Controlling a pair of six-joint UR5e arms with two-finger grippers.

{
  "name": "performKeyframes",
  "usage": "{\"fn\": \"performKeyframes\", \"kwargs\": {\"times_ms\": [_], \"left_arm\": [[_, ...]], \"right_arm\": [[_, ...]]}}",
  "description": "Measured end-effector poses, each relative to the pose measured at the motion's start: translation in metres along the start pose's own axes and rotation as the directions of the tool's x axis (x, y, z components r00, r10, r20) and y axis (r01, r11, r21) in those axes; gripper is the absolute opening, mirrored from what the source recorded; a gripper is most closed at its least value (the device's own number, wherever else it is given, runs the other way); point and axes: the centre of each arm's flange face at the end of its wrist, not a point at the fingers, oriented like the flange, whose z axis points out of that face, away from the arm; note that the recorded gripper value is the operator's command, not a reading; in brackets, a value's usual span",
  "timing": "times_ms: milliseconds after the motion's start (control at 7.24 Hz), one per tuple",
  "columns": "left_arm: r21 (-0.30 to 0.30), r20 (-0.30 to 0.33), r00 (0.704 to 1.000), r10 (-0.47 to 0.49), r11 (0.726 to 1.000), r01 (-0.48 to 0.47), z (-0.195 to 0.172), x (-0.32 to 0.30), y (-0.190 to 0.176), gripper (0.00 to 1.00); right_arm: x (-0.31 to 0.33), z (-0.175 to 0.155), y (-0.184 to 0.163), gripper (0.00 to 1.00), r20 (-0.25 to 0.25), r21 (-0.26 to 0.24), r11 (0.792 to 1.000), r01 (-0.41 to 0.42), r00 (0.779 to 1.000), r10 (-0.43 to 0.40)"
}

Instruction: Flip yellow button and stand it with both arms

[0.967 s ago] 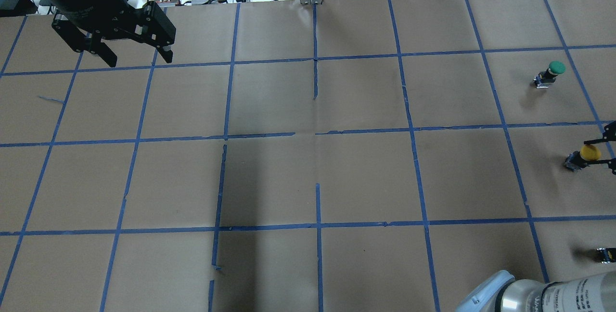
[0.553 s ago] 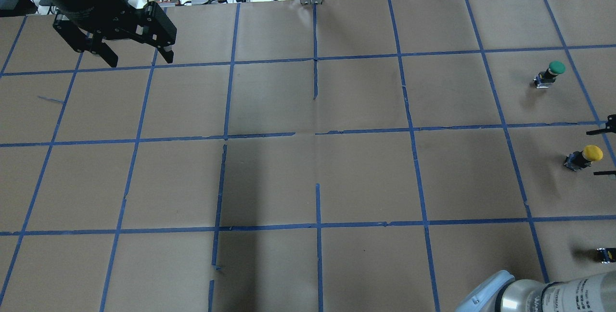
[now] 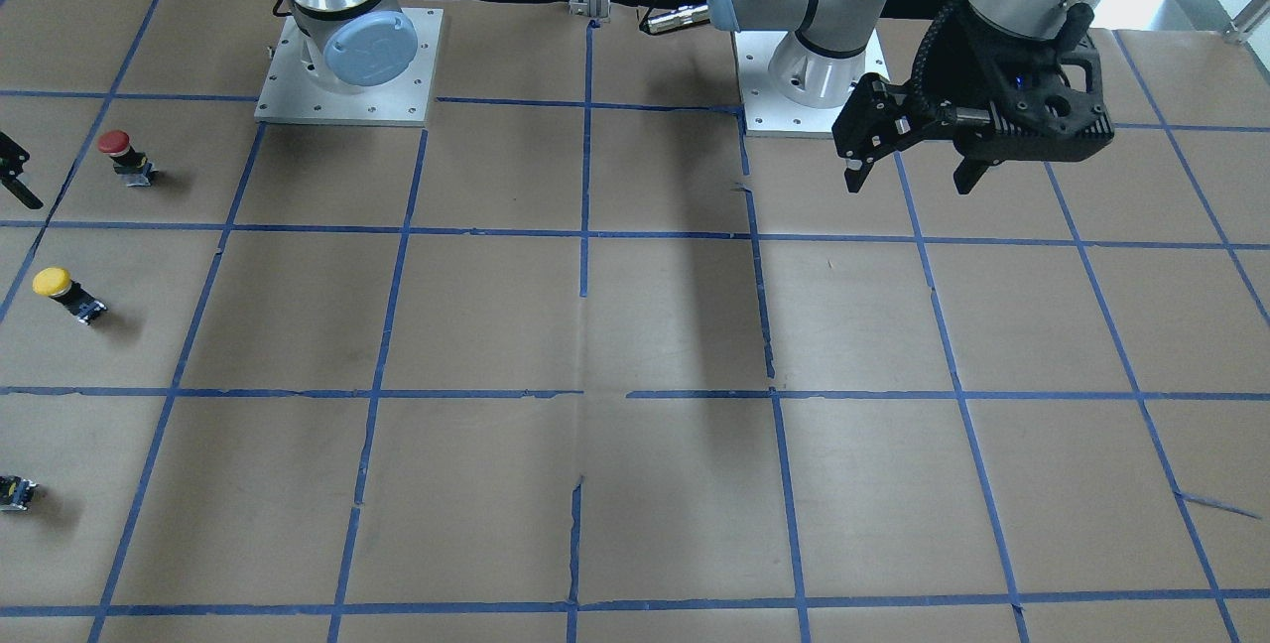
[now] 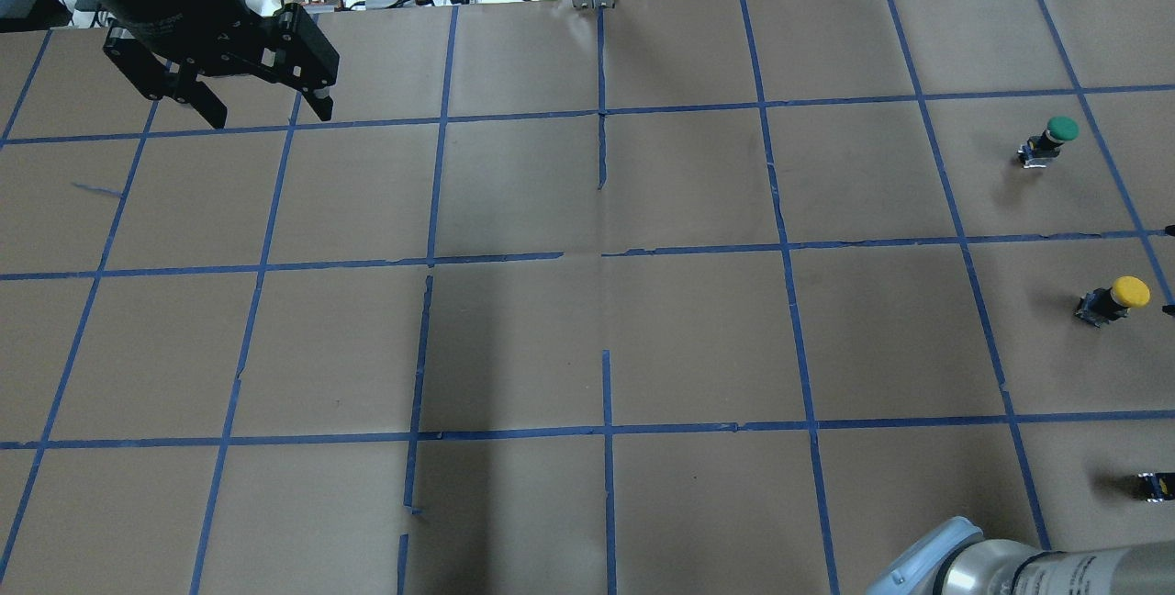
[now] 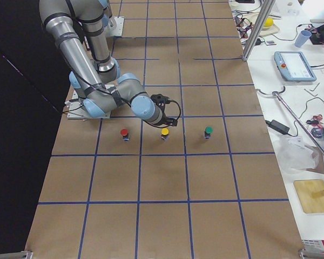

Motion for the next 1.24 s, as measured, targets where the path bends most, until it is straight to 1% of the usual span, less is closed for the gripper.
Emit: {"fn": "performKeyframes", "kwargs": {"times_ms": [138,276,414,553,691,829,967,1105,1243], "left_arm": [[0.001,0.000,1.000,0.000,1.000,0.000,0.000,0.000,0.000,1.00],[0.000,0.000,1.000,0.001,1.000,-0.001,0.000,0.000,0.000,1.00],[-0.001,0.000,1.000,0.000,1.000,0.000,0.000,0.000,0.000,1.00],[-0.001,0.000,1.000,0.000,1.000,0.000,0.000,0.000,0.000,1.00],[0.000,0.000,1.000,0.000,1.000,0.000,0.000,0.000,0.000,1.00],[0.000,0.000,1.000,0.000,1.000,0.000,0.000,0.000,0.000,1.00],[0.001,0.000,1.000,0.001,1.000,-0.001,0.000,0.000,0.000,1.00],[0.001,-0.001,1.000,0.000,1.000,0.000,0.000,0.000,0.000,1.00],[0.001,-0.001,1.000,0.000,1.000,0.000,0.000,0.000,0.000,1.00]], "right_arm": [[-0.005,-0.023,-0.028,1.00,-0.030,-0.059,0.993,-0.106,0.994,0.105],[-0.010,-0.036,-0.058,1.00,-0.057,-0.114,0.967,-0.228,0.973,0.223],[-0.014,-0.040,-0.095,1.00,-0.086,-0.147,0.919,-0.366,0.930,0.357],[-0.018,-0.037,-0.131,1.00,-0.101,-0.160,0.867,-0.471,0.882,0.461],[-0.023,-0.032,-0.170,1.00,-0.107,-0.175,0.797,-0.578,0.816,0.568],[-0.028,-0.029,-0.208,1.00,-0.120,-0.196,0.689,-0.698,0.714,0.690],[-0.034,-0.027,-0.243,1.00,-0.130,-0.217,0.556,-0.802,0.589,0.798],[-0.041,-0.029,-0.276,1.00,-0.145,-0.235,0.438,-0.868,0.477,0.867],[-0.049,-0.031,-0.303,1.00,-0.166,-0.253,0.370,-0.894,0.417,0.894]]}}
